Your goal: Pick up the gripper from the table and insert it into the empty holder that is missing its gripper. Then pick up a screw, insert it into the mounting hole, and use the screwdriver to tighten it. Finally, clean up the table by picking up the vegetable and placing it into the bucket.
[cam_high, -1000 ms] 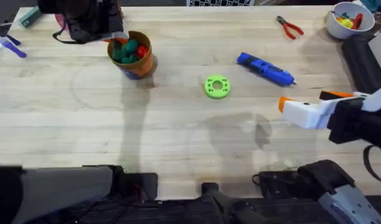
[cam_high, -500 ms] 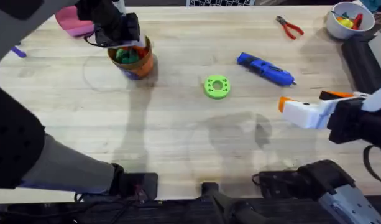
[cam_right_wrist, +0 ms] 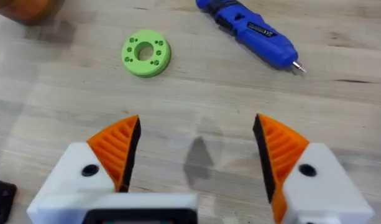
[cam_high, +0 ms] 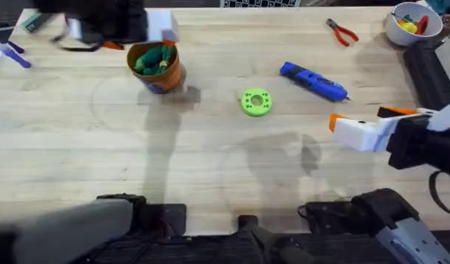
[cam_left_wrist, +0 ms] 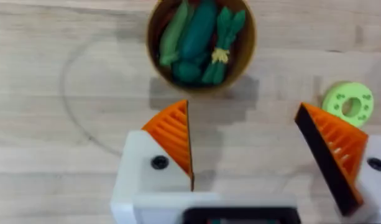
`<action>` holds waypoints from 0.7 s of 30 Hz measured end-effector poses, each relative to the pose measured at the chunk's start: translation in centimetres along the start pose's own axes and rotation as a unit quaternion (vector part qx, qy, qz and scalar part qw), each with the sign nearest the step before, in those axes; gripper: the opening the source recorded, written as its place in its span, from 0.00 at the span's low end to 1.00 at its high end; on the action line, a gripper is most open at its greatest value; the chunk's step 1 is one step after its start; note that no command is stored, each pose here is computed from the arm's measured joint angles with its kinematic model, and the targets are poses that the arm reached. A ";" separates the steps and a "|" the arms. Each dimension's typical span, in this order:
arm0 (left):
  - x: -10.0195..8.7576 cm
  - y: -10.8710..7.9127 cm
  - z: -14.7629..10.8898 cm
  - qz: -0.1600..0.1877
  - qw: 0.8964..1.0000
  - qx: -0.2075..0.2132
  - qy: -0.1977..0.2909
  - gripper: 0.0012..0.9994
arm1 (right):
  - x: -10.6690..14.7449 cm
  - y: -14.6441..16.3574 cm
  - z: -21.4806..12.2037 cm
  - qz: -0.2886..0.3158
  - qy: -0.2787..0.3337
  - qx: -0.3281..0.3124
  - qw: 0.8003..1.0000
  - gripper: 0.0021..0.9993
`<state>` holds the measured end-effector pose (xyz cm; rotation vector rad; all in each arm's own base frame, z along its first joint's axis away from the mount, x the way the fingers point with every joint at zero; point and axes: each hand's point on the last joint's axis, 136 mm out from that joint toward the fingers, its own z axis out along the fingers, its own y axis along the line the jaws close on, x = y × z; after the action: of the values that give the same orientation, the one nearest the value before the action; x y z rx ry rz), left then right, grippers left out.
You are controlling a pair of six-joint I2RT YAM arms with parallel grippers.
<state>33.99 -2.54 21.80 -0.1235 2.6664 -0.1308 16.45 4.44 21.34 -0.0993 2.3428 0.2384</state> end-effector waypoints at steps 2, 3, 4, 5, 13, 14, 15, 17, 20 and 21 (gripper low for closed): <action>0.9 0.0 -3.0 0.004 1.000 -0.001 -0.019 0.99 | 0.0 0.0 0.0 0.000 0.000 0.000 1.000 0.99; 1.3 -0.1 -4.2 0.007 1.000 -0.002 -0.030 0.99 | 0.0 0.0 0.0 0.000 0.000 0.000 1.000 0.99; 1.7 -0.2 -5.5 0.011 0.999 0.000 -0.044 0.99 | 0.0 0.0 0.0 0.000 0.000 0.000 1.000 0.99; 2.2 -0.5 -6.7 0.017 0.998 0.004 -0.061 0.99 | 0.0 0.0 0.0 0.000 0.000 0.000 1.000 0.99; 11.2 -1.7 -8.0 0.030 0.995 0.045 -0.082 0.99 | 0.1 0.0 0.0 0.000 0.002 0.000 1.000 0.99; 12.3 -1.7 -7.6 0.029 0.995 0.050 -0.078 0.99 | 0.1 0.0 0.0 0.000 0.003 0.000 1.000 0.99; 13.5 -1.8 -7.1 0.028 0.996 0.055 -0.070 0.99 | 0.2 0.0 0.0 0.000 0.004 0.000 1.000 0.99; 15.2 -2.0 -6.1 0.026 0.996 0.061 -0.054 0.99 | 0.5 -0.1 0.0 0.001 0.011 0.001 1.000 0.99; 17.2 -2.3 -4.4 0.026 0.997 0.064 -0.022 0.99 | 0.8 -0.1 0.0 0.001 0.017 0.001 1.000 0.99; 17.6 -2.4 -4.1 0.029 0.997 0.064 -0.013 0.99 | 0.8 -0.1 0.0 0.001 0.017 0.001 1.000 0.99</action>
<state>16.67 -6.59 17.80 -0.0073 2.6244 -0.2776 15.86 4.37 20.75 -0.1012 2.3770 0.2374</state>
